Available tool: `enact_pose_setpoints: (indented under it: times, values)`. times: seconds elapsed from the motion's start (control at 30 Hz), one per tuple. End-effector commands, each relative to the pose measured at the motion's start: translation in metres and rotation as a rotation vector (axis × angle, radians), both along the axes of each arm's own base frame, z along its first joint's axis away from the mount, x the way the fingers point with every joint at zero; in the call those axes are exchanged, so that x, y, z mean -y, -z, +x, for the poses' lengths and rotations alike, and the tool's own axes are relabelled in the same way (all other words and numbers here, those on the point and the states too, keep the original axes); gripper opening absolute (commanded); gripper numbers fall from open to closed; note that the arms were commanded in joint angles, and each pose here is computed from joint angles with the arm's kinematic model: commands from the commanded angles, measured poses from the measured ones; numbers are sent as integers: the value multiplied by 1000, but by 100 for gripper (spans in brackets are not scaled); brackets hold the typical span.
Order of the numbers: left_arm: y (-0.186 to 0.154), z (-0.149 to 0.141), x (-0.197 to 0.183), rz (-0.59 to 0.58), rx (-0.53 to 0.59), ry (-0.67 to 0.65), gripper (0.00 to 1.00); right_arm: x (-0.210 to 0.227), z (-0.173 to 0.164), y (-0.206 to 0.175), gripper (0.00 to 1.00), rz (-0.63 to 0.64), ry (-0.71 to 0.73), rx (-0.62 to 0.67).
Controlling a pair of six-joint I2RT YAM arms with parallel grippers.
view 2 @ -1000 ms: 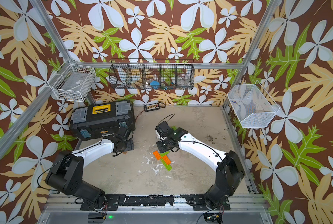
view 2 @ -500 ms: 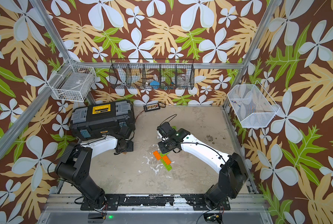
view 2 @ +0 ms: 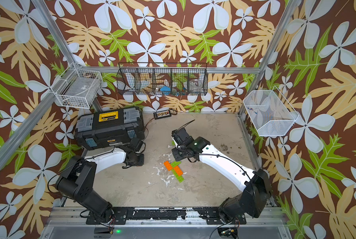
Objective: Assemble a small pinwheel with lego
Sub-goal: Pick up the lego brick from the center of the board, then place the lego brick at the center of the board.
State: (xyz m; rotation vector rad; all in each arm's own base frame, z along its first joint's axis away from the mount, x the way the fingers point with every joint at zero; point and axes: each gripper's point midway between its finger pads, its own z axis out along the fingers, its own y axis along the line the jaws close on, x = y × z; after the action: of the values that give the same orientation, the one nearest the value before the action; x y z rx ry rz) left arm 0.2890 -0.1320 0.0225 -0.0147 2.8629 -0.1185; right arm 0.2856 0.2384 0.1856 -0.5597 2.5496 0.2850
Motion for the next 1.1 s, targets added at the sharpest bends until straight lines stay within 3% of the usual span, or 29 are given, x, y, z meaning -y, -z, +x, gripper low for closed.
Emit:
enact_pose_setpoints:
  times: [0.0, 0.27, 0.5, 0.7, 1.07]
  values:
    - [-3, -31, 22, -44, -51, 76, 38, 10, 11, -11, 18, 31, 69, 46]
    - [-8, -100, 103, -122, -65, 334, 38, 32, 21, -24, 18, 70, 143, 85]
    - [-7, -115, 144, -67, -27, 511, 41, 41, 21, -29, 19, 73, 172, 108]
    - [3, -116, 126, 38, -38, 500, 55, 50, 20, -32, 21, 62, 189, 117]
    - [-3, -120, 104, 72, -27, 433, 55, 52, 17, -31, 22, 67, 192, 120]
